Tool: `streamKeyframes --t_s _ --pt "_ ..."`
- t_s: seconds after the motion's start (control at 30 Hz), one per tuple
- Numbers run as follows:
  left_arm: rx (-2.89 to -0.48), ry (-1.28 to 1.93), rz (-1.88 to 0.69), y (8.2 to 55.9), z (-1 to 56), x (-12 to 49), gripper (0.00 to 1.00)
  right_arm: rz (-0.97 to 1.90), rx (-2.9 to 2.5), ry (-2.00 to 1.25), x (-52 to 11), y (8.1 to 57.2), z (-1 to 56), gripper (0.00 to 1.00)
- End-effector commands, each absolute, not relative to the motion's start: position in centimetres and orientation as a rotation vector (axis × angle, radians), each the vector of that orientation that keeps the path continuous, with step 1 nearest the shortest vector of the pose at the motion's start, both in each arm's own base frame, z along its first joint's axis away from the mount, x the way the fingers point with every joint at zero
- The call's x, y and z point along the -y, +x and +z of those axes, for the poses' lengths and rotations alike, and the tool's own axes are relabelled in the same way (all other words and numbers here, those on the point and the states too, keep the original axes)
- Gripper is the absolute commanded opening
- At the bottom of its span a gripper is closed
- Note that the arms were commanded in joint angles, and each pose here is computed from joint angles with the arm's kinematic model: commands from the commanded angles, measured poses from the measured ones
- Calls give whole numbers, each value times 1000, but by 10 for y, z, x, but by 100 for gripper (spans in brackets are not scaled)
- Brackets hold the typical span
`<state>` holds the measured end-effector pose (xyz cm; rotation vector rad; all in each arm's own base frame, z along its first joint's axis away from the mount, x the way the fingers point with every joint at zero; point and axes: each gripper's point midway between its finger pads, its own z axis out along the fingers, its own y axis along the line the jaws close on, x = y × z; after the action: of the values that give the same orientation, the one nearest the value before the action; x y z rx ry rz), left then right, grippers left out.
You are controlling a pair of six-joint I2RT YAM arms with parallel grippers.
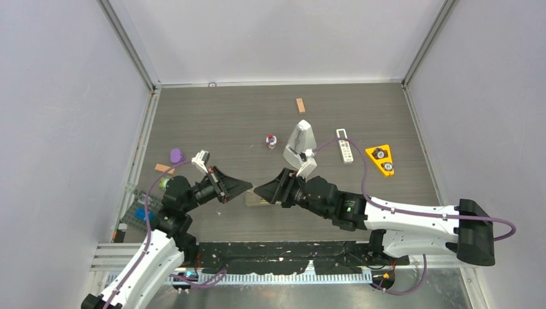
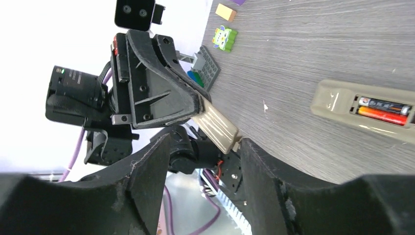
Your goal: Load the batteries into the remote control
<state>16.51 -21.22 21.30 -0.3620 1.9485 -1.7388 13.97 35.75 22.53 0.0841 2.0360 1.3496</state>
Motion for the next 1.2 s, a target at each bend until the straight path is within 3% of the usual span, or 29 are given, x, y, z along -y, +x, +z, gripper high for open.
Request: streamKeyframes --t_s 0.0,0.53,0.63,0.8,0.87,1.17 --pt "-1829 -426 -1781 172 236 208 0 1540 -1969 253 -374 142 254 58" --pt "-1803 -478 -1849 165 232 206 0 1567 -1973 331 -375 147 240 37" --pt "-1805 -487 -1859 165 230 206 0 1565 -1973 336 -374 149 235 37" --pt "-1790 -510 -1893 163 229 205 0 1555 -1965 332 -375 152 233 52" --pt "-1787 -523 -1899 163 228 205 0 1549 -1963 336 -375 153 232 53" --pt "-1786 -546 -1907 164 223 204 0 1569 -1964 329 -378 155 230 31"
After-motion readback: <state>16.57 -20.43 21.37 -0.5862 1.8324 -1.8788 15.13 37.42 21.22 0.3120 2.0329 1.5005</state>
